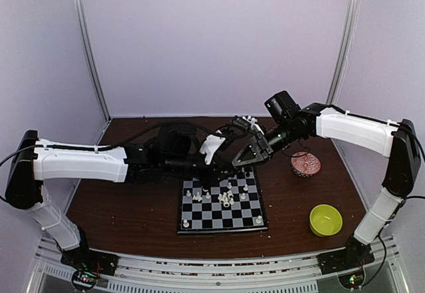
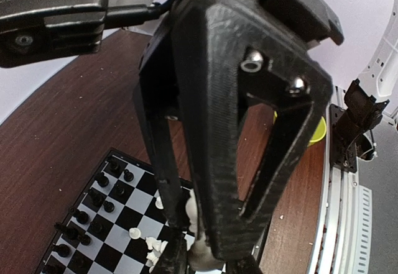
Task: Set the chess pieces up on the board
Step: Pass from the left arm to the right, then place the bishop on f1.
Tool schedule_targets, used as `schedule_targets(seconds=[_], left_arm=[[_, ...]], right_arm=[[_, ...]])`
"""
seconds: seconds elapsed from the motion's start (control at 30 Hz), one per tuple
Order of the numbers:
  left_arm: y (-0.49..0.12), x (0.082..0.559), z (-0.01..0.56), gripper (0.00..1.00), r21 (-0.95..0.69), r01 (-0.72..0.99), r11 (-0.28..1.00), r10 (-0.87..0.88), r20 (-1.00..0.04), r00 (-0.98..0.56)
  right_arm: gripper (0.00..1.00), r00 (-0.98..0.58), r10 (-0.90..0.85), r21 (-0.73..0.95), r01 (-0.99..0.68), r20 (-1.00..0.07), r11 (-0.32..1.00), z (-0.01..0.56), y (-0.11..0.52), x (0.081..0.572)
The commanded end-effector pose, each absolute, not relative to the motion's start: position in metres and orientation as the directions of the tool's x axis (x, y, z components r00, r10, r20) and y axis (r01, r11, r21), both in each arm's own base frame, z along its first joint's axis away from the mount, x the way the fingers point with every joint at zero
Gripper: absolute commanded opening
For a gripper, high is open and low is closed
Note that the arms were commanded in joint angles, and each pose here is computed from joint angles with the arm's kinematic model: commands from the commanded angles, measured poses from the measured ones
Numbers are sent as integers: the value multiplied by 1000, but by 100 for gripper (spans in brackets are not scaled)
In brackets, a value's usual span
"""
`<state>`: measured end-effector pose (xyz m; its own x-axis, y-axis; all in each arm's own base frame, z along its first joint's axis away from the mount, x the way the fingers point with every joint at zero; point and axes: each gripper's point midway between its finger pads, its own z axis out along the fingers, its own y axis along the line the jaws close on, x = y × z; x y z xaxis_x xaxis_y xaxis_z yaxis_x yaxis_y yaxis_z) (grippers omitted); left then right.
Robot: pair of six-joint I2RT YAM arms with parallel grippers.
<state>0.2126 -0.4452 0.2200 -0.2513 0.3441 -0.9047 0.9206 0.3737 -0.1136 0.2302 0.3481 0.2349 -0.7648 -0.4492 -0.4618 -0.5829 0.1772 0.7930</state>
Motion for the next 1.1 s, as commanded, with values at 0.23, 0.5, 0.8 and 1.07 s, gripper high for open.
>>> schedule_targets(seconds=[0.23, 0.5, 0.8, 1.07], left_arm=[[-452, 219, 233, 13, -85, 920, 383, 317, -923, -218], [-441, 225, 222, 30, -67, 895, 442, 363, -898, -247], [-390, 212, 188, 35, -20, 870, 492, 442, -855, -270], [-342, 216, 164, 36, -98, 759, 643, 336, -855, -395]], right_arm=[[15, -768, -431, 812, -571, -474, 125, 242, 354, 228], [7, -709, -445, 726, -666, -547, 171, 239, 345, 230], [7, -527, -523, 446, -849, -671, 283, 236, 313, 234], [7, -279, -678, 145, -958, -680, 248, 193, 307, 207]])
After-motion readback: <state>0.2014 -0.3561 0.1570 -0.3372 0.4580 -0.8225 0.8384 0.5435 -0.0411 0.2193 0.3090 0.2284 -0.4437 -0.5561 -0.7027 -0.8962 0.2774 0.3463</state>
